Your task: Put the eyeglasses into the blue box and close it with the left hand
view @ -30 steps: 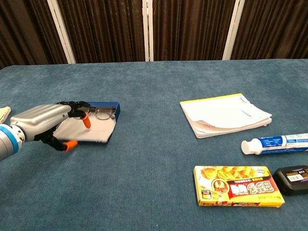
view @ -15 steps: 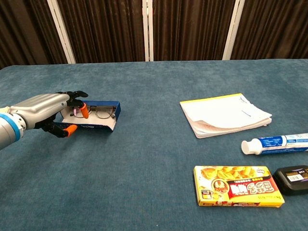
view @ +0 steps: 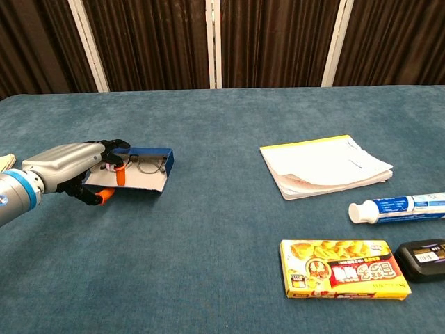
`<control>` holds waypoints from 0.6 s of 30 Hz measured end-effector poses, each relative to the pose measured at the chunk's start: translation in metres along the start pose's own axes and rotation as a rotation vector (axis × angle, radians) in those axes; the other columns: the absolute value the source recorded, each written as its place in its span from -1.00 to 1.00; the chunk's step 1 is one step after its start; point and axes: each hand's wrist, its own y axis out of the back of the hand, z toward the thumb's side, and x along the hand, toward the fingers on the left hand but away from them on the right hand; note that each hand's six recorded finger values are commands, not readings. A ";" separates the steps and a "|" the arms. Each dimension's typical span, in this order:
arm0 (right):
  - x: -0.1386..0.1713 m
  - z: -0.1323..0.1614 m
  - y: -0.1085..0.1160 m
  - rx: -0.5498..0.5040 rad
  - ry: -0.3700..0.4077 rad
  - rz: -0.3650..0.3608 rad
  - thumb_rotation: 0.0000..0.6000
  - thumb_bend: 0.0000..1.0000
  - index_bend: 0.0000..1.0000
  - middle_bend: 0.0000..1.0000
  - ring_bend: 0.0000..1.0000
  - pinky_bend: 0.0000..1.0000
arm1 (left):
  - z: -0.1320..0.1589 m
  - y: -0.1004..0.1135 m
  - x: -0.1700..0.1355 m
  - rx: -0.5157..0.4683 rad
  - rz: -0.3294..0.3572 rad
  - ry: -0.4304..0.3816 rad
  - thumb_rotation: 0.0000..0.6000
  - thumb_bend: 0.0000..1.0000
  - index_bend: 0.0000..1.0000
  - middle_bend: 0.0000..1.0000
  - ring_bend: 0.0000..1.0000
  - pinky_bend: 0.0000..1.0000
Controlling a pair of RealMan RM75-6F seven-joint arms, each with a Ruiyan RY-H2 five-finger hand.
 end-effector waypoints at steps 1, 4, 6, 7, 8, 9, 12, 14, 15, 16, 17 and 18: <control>0.000 0.000 0.000 -0.001 0.001 -0.001 1.00 -1.00 -1.00 -1.00 -1.00 -1.00 | 0.000 0.001 -0.002 -0.002 0.001 -0.005 1.00 0.07 0.12 -1.00 -1.00 -1.00; 0.001 0.001 0.002 -0.004 0.005 -0.005 1.00 -1.00 -1.00 -1.00 -1.00 -1.00 | -0.001 0.006 -0.010 -0.003 0.005 -0.014 1.00 0.07 0.17 -1.00 -1.00 -1.00; 0.002 0.002 0.003 -0.007 0.009 -0.007 1.00 -1.00 -1.00 -1.00 -1.00 -1.00 | -0.003 0.009 -0.015 -0.003 0.008 -0.019 1.00 0.07 0.19 -1.00 -1.00 -1.00; 0.002 0.002 0.003 -0.008 0.010 -0.009 1.00 -1.00 -1.00 -1.00 -1.00 -1.00 | -0.004 0.012 -0.019 -0.003 0.009 -0.021 1.00 0.07 0.20 -1.00 -1.00 -1.00; 0.003 0.003 0.003 -0.009 0.012 -0.009 1.00 -1.00 -1.00 -1.00 -1.00 -1.00 | -0.005 0.014 -0.022 -0.002 0.010 -0.023 1.00 0.07 0.20 -1.00 -1.00 -1.00; 0.003 0.003 0.004 -0.010 0.013 -0.010 1.00 -1.00 -1.00 -1.00 -1.00 -1.00 | -0.007 0.016 -0.025 -0.002 0.010 -0.024 1.00 0.07 0.21 -1.00 -1.00 -1.00; 0.004 0.004 0.005 -0.014 0.018 -0.014 1.00 -1.00 -1.00 -1.00 -1.00 -1.00 | -0.011 0.024 -0.037 -0.001 0.007 -0.028 1.00 0.07 0.24 -1.00 -1.00 -1.00; 0.005 0.005 0.006 -0.016 0.019 -0.016 1.00 -1.00 -1.00 -1.00 -1.00 -1.00 | -0.014 0.030 -0.046 0.005 0.003 -0.031 1.00 0.07 0.26 -1.00 -1.00 -1.00; 0.005 0.005 0.006 -0.017 0.020 -0.016 1.00 -1.00 -1.00 -1.00 -1.00 -1.00 | -0.016 0.033 -0.049 0.009 0.000 -0.031 1.00 0.07 0.26 -1.00 -1.00 -1.00; 0.005 0.005 0.006 -0.017 0.020 -0.016 1.00 -1.00 -1.00 -1.00 -1.00 -1.00 | -0.017 0.036 -0.054 0.015 -0.003 -0.031 1.00 0.07 0.26 -1.00 -1.00 -1.00; 0.005 0.005 0.007 -0.017 0.020 -0.017 1.00 -1.00 -1.00 -1.00 -1.00 -1.00 | -0.019 0.038 -0.058 0.020 -0.007 -0.031 1.00 0.07 0.26 -1.00 -1.00 -1.00; 0.005 0.005 0.007 -0.018 0.021 -0.018 1.00 -1.00 -1.00 -1.00 -1.00 -1.00 | -0.020 0.040 -0.061 0.025 -0.011 -0.032 1.00 0.07 0.26 -1.00 -1.00 -1.00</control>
